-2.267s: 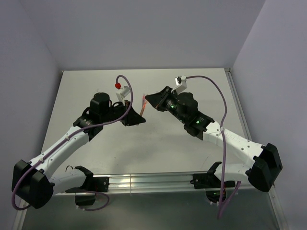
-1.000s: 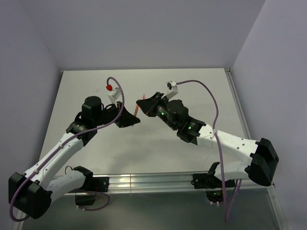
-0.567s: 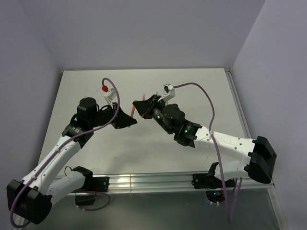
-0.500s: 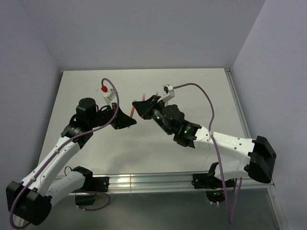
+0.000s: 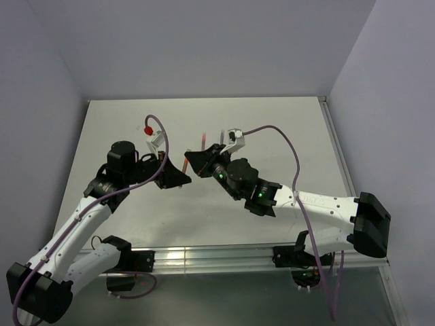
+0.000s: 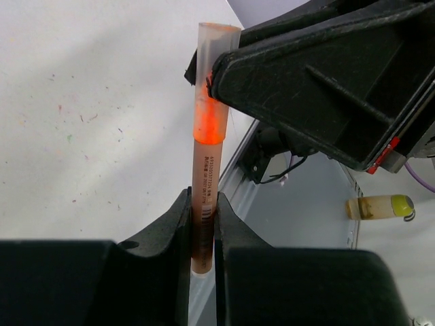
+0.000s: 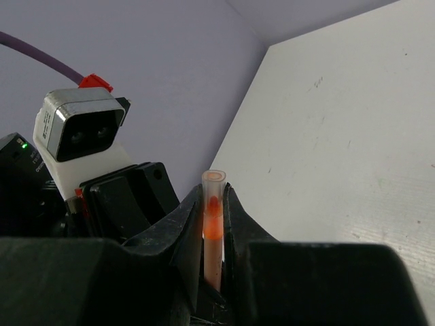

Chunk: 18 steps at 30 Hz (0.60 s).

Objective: Insert the pens into the pen caps

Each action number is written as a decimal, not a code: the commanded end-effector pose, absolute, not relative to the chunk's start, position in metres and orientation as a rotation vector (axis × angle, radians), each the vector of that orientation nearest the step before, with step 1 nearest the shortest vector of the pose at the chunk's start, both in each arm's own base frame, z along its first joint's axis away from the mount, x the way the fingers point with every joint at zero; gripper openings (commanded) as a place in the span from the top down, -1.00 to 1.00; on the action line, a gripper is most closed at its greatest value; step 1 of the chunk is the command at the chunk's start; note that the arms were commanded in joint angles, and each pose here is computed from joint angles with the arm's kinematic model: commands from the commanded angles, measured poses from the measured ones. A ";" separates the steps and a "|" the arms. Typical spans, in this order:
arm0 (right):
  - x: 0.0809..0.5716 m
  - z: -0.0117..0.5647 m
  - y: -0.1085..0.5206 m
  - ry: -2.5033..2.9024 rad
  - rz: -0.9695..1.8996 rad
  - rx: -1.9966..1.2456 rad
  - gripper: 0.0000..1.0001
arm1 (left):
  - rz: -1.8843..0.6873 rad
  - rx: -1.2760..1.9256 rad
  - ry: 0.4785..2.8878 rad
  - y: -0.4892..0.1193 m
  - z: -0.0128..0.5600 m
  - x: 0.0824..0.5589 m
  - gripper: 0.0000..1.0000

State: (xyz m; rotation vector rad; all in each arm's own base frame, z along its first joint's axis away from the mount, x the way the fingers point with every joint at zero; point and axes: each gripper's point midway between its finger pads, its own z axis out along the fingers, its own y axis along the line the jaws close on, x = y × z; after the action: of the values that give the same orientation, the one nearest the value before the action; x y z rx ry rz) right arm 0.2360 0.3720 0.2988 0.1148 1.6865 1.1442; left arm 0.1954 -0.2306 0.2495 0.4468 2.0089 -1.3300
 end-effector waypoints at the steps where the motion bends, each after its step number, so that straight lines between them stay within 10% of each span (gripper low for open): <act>1: 0.127 0.234 0.411 1.955 1.296 -0.326 1.00 | -1.088 0.302 1.668 -0.209 0.335 0.268 0.99; 18: 0.166 0.254 0.380 2.001 1.039 -0.150 1.00 | -1.174 0.370 1.725 -0.218 0.319 0.258 0.82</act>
State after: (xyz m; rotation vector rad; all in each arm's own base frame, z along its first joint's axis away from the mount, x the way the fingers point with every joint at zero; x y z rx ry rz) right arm 0.2311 0.3626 0.3028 0.1522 1.7248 1.0345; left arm 0.1885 -0.2344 0.2543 0.4907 2.0271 -1.3970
